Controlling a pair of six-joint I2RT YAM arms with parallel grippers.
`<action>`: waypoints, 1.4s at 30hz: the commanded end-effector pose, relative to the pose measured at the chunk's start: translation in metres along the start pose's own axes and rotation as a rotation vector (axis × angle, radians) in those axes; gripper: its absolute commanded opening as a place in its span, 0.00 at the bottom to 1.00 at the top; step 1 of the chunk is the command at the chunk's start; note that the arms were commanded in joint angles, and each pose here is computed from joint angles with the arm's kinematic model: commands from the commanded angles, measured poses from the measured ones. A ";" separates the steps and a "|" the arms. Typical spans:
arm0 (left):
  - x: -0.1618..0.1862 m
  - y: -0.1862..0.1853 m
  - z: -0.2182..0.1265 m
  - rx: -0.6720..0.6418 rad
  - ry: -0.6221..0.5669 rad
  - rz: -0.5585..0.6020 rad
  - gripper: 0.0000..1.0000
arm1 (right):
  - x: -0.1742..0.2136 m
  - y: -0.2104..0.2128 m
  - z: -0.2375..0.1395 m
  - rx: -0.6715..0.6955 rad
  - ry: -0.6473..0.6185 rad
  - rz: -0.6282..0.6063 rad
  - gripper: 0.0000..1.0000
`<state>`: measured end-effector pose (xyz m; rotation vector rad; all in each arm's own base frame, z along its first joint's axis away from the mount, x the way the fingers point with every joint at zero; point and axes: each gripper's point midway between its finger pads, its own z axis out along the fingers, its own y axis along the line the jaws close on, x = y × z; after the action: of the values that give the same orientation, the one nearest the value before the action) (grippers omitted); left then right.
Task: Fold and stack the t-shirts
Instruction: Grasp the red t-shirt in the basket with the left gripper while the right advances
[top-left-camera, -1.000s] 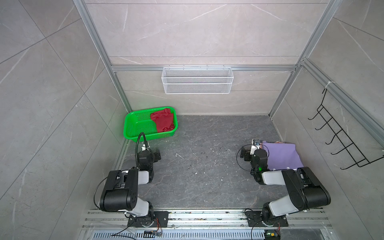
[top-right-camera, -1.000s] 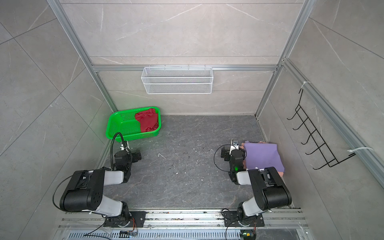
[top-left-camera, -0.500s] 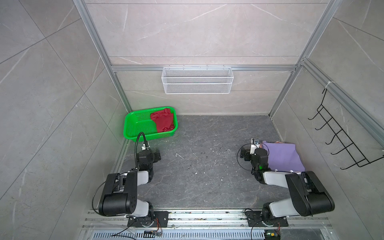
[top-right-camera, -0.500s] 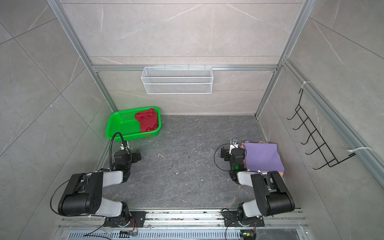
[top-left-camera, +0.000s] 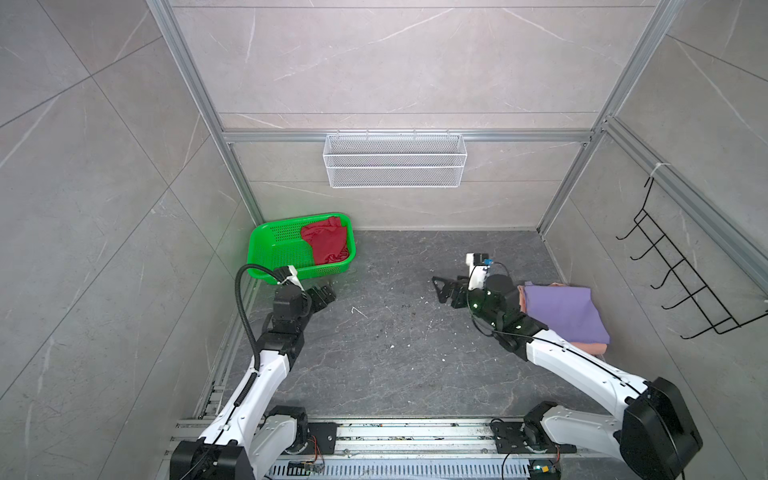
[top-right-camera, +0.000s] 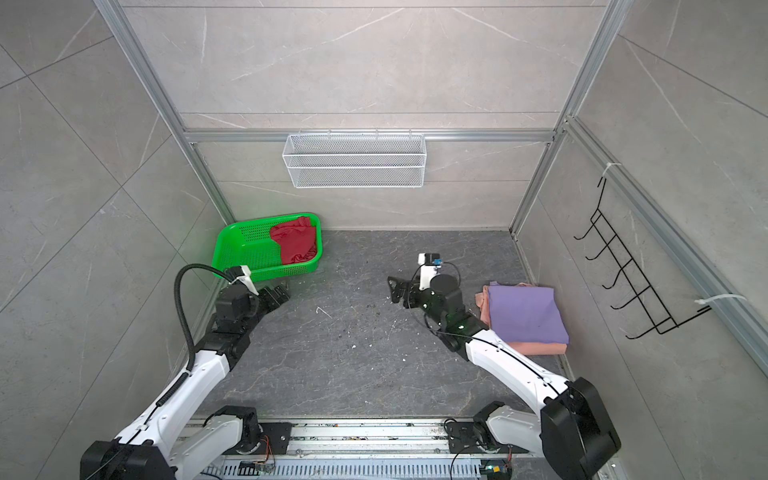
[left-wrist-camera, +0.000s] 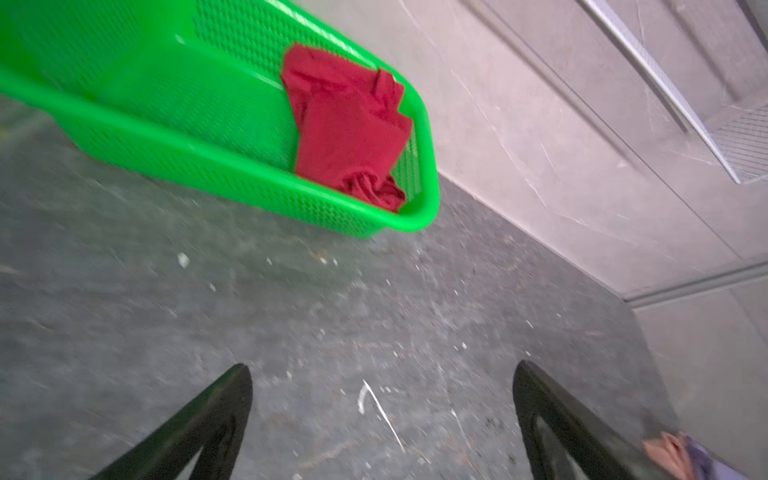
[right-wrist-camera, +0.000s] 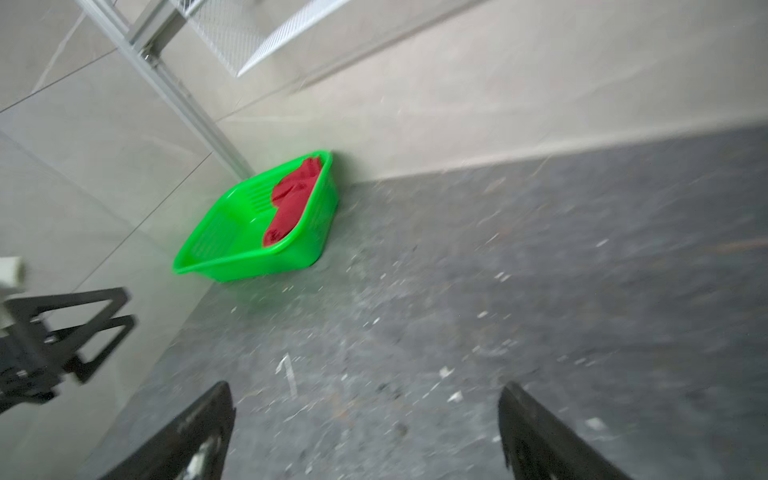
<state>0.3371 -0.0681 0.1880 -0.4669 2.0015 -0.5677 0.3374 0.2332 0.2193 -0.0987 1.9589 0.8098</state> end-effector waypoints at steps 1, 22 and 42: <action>0.031 -0.032 -0.006 0.087 0.115 -0.177 1.00 | 0.037 0.039 0.011 -0.123 0.125 0.223 0.99; -0.005 -0.073 -0.001 -0.046 0.143 0.168 1.00 | 0.005 0.029 -0.009 0.174 0.020 0.231 1.00; -0.080 0.026 0.190 -0.163 0.311 0.354 0.93 | -0.031 -0.015 -0.042 0.492 -0.066 0.034 0.99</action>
<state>0.5180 -0.0176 0.1293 -0.2689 2.4263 -0.1678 0.3275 0.1975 0.2478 0.2348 2.0414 0.3812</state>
